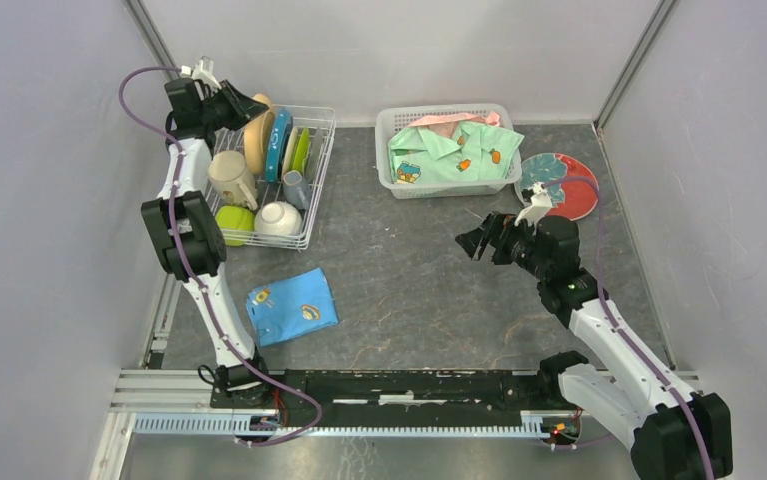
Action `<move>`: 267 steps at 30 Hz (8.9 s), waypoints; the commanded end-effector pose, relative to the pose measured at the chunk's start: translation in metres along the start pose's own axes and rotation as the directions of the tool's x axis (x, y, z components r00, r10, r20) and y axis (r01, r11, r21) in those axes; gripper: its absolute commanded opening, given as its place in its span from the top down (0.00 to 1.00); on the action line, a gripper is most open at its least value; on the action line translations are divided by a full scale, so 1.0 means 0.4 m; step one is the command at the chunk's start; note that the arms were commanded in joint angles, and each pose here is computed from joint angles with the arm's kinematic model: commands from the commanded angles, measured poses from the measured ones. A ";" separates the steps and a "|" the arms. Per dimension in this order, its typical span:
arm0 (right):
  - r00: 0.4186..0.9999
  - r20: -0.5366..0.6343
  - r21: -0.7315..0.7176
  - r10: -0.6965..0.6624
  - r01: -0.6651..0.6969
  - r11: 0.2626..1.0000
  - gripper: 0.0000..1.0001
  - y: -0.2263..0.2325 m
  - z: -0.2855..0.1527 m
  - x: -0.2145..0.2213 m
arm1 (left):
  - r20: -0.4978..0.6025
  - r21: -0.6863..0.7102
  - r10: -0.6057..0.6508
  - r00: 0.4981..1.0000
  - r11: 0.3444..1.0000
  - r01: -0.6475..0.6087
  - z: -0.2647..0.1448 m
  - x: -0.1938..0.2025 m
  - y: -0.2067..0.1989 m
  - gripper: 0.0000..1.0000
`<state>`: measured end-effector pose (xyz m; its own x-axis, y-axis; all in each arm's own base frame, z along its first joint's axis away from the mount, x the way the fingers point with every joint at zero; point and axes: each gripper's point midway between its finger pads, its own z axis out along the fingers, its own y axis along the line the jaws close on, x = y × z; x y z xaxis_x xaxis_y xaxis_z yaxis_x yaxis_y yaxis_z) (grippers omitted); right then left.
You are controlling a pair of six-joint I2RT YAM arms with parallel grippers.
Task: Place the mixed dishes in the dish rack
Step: Insert the plate into the dish rack, then pick up the plate from the corner of the board.
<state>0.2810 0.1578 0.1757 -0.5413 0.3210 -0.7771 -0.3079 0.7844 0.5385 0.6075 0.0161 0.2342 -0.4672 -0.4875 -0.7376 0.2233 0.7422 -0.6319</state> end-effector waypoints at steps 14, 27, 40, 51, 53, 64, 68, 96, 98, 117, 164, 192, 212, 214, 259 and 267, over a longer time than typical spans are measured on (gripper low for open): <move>0.999 0.036 -0.026 -0.023 0.024 0.999 0.02 0.018 -0.007 -0.019 | 0.018 0.060 0.095 0.995 0.994 -0.096 -0.018 -0.054 -0.081 0.54; 0.999 0.036 -0.050 -0.020 0.022 0.999 0.02 0.025 -0.004 -0.012 | -0.025 -0.043 0.198 0.980 0.979 -0.199 -0.033 -0.034 -0.032 0.61; 0.999 0.029 -0.058 -0.018 0.020 0.998 0.02 0.026 -0.004 -0.003 | -0.006 0.007 0.225 0.974 0.974 -0.225 -0.038 -0.049 -0.078 0.41; 0.999 0.030 -0.060 -0.015 0.017 0.998 0.02 0.026 -0.003 -0.001 | 0.056 -0.128 0.294 0.954 0.950 -0.285 -0.090 -0.123 -0.088 0.51; 0.999 0.031 -0.061 -0.016 0.018 0.998 0.02 0.027 -0.004 -0.001 | 0.048 -0.133 0.300 0.953 0.947 -0.292 -0.093 -0.119 -0.083 0.55; 1.000 0.027 -0.064 -0.009 0.011 0.998 0.02 0.026 -0.001 0.006 | -0.054 -0.131 0.265 0.963 0.954 -0.270 -0.062 -0.001 -0.020 0.66; 1.000 0.028 -0.063 -0.013 0.015 0.998 0.02 0.025 -0.002 0.006 | -0.087 -0.135 0.243 0.966 0.958 -0.253 -0.044 0.038 0.013 0.71; 1.000 0.020 -0.068 -0.012 0.013 0.998 0.02 0.025 0.007 0.011 | -0.031 -0.247 0.345 0.938 0.907 -0.342 -0.096 -0.051 -0.018 0.52; 1.000 0.021 -0.067 -0.011 0.012 0.998 0.02 0.025 0.007 0.010 | -0.050 -0.252 0.339 0.939 0.906 -0.341 -0.088 -0.037 -0.001 0.53; 1.000 0.007 -0.067 -0.010 0.010 0.998 0.02 0.021 0.019 0.017 | -0.154 -0.199 0.312 0.938 0.920 -0.338 -0.033 0.072 0.054 0.76; 1.000 -0.010 -0.087 -0.014 0.013 0.996 0.02 0.027 0.028 0.024 | -0.178 -0.160 0.307 0.935 0.928 -0.335 -0.046 0.100 0.033 0.85; 1.000 0.000 -0.095 -0.002 0.002 0.996 0.02 0.031 0.020 0.027 | -0.140 -0.324 0.369 0.919 0.860 -0.394 -0.097 -0.006 0.042 0.57; 1.000 0.016 -0.059 -0.007 0.008 0.998 0.02 0.018 0.012 0.019 | -0.197 -0.253 0.292 0.936 0.907 -0.336 -0.069 0.105 0.070 0.64; 1.000 0.023 -0.036 0.005 -0.005 0.999 0.02 0.012 0.013 0.011 | -0.175 -0.233 0.297 0.939 0.914 -0.332 -0.073 0.073 0.035 0.55; 0.766 0.579 0.415 0.278 -0.571 0.708 0.38 -0.689 -0.010 -0.195 | 0.221 -0.045 0.478 0.850 0.875 -0.481 -0.513 0.345 -0.609 0.00; 0.735 0.591 0.412 0.332 -0.629 0.659 0.35 -0.774 0.008 -0.164 | 0.196 -0.253 0.490 0.849 0.862 -0.439 -0.532 0.333 -0.506 0.00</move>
<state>0.3963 -0.0981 0.0470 -0.0872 0.7952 -0.6000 0.5133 0.5521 0.6571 0.3112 -0.1236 0.2979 -0.1993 -0.1098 -0.9738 0.3017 0.9386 -0.1676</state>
